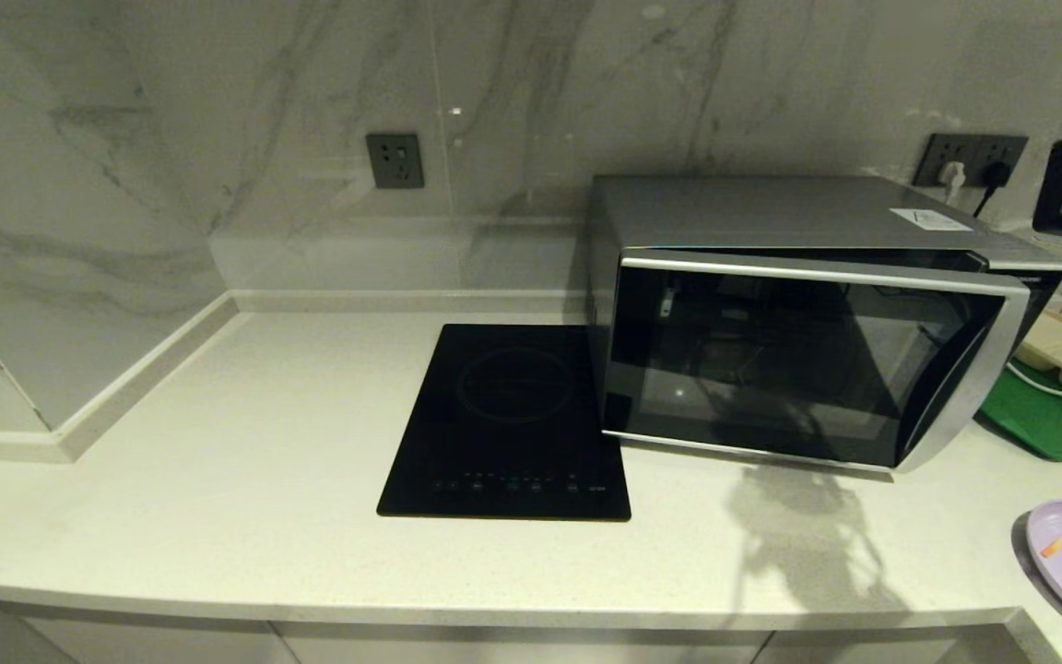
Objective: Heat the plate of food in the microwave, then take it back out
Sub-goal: Open the microwave oven
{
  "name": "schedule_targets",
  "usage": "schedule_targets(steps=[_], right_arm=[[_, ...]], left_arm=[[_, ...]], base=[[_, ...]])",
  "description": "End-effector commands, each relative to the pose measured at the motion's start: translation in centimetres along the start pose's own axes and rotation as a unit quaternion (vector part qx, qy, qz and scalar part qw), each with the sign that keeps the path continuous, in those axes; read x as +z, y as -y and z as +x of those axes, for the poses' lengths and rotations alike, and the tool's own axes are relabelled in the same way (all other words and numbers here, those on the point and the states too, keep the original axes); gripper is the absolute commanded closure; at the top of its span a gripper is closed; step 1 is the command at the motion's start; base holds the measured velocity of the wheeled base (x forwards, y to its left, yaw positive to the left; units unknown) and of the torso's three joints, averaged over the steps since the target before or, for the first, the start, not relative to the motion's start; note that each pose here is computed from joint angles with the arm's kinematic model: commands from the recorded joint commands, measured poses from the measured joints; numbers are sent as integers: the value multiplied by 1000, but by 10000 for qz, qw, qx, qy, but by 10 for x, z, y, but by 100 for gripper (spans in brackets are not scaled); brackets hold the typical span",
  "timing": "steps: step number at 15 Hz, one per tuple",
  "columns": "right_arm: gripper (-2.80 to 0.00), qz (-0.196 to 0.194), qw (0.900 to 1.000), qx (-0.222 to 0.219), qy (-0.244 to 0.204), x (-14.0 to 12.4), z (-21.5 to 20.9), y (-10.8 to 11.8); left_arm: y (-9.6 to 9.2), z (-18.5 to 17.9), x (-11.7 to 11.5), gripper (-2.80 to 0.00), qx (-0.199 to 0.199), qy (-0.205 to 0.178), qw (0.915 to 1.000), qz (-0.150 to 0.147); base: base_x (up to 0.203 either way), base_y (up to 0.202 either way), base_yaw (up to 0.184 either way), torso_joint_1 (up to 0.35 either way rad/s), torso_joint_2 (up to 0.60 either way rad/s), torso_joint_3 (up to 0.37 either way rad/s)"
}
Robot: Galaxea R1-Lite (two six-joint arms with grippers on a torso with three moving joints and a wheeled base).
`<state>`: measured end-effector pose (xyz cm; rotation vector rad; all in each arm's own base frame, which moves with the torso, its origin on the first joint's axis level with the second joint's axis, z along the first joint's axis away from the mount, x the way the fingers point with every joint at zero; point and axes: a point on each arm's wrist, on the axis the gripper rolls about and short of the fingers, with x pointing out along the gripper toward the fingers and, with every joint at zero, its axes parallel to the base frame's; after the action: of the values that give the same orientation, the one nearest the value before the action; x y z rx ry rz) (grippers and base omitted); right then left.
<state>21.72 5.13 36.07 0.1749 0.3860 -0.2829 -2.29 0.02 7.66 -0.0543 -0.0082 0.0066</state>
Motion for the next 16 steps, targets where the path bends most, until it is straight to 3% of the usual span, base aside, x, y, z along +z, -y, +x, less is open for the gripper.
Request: schedule_targets(steps=[1, 5, 9, 12, 16], right_arm=[[0, 170, 9997, -70, -175, 12, 19, -1], [0, 588, 9915, -94, -1154, 17, 74, 8], [0, 1197, 9870, 162, -1056, 20, 109, 8], [0, 1331, 9851, 416, -1006, 23, 119, 11], [0, 1426, 9848, 304, -941, 23, 138, 18]], left_arm=[[0, 0, 0, 0, 4, -1, 10000, -5], [0, 0, 0, 0, 4, -1, 10000, -5], [0, 0, 0, 0, 4, -1, 10000, -5], [0, 0, 0, 0, 4, -1, 10000, -5], [0, 0, 0, 0, 4, -1, 10000, -5]], base=[[0, 0, 0, 0, 0, 0], [0, 0, 0, 0, 0, 0], [0, 0, 0, 0, 0, 0], [0, 0, 0, 0, 0, 0], [0, 0, 0, 0, 0, 0]])
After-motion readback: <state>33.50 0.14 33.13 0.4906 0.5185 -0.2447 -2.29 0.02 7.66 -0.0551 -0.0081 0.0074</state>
